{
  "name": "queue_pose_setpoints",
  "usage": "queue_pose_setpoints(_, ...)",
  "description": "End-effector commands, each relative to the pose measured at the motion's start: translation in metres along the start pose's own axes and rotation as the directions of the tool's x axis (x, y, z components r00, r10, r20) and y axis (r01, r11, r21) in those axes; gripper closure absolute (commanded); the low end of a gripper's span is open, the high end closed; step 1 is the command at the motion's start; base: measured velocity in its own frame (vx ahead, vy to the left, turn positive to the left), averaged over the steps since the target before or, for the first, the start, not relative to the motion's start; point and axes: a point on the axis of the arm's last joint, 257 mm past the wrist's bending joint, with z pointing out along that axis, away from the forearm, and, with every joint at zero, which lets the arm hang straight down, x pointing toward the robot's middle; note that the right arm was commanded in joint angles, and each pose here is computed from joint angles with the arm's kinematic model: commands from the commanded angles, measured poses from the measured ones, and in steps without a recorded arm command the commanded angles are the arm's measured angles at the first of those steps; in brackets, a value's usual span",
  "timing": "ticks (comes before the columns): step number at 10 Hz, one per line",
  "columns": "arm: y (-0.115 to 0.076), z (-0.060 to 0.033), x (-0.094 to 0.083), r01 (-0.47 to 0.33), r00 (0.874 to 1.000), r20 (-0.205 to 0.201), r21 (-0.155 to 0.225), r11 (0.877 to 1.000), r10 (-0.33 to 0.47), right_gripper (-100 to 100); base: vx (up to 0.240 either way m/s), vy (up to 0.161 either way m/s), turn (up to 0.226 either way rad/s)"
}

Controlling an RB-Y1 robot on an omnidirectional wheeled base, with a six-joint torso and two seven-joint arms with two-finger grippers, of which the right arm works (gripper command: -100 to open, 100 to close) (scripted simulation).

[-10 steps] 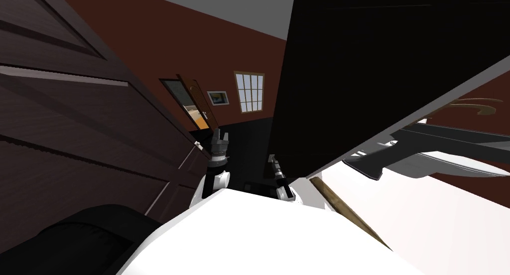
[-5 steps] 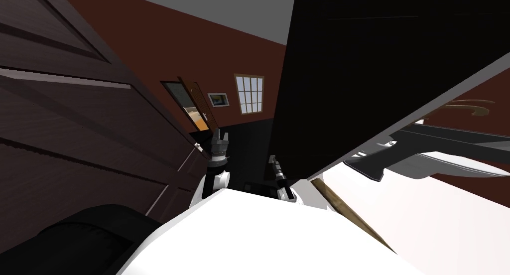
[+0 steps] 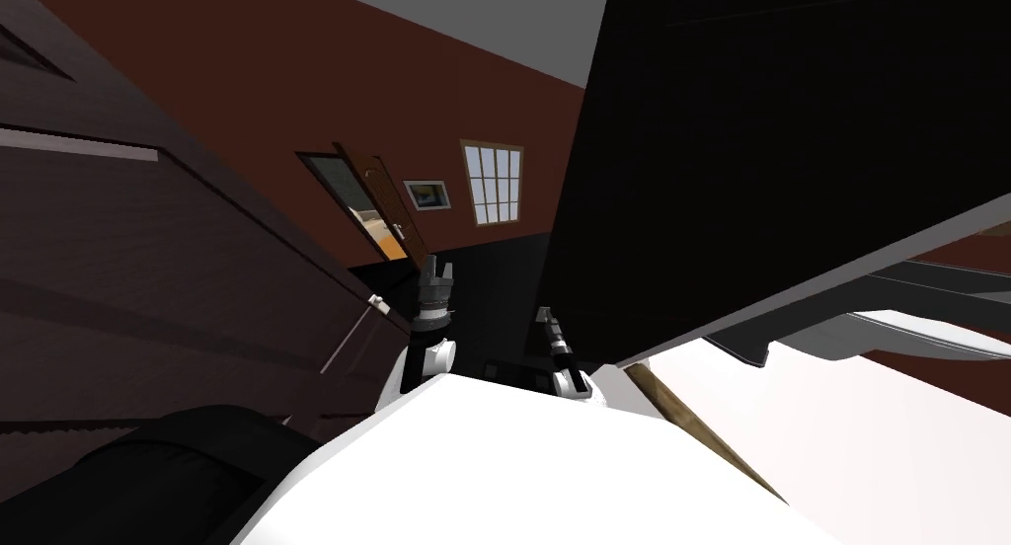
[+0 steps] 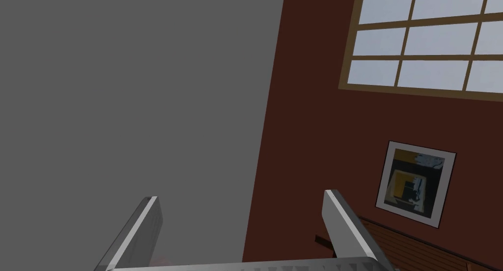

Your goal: Push the door open

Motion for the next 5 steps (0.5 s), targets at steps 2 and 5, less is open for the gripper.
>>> queue_pose_setpoints(2, 0.0, 0.0009, -0.03, 0.013, 0.999, 0.052, 0.0, 1.0, -0.013, 100, 0.164, 0.069, -0.08)
queue_pose_setpoints(5, 0.001, 0.0021, -0.036, 0.005, 0.998, 0.068, -0.001, 1.0, -0.005, -100, -0.02, 0.078, -0.091)
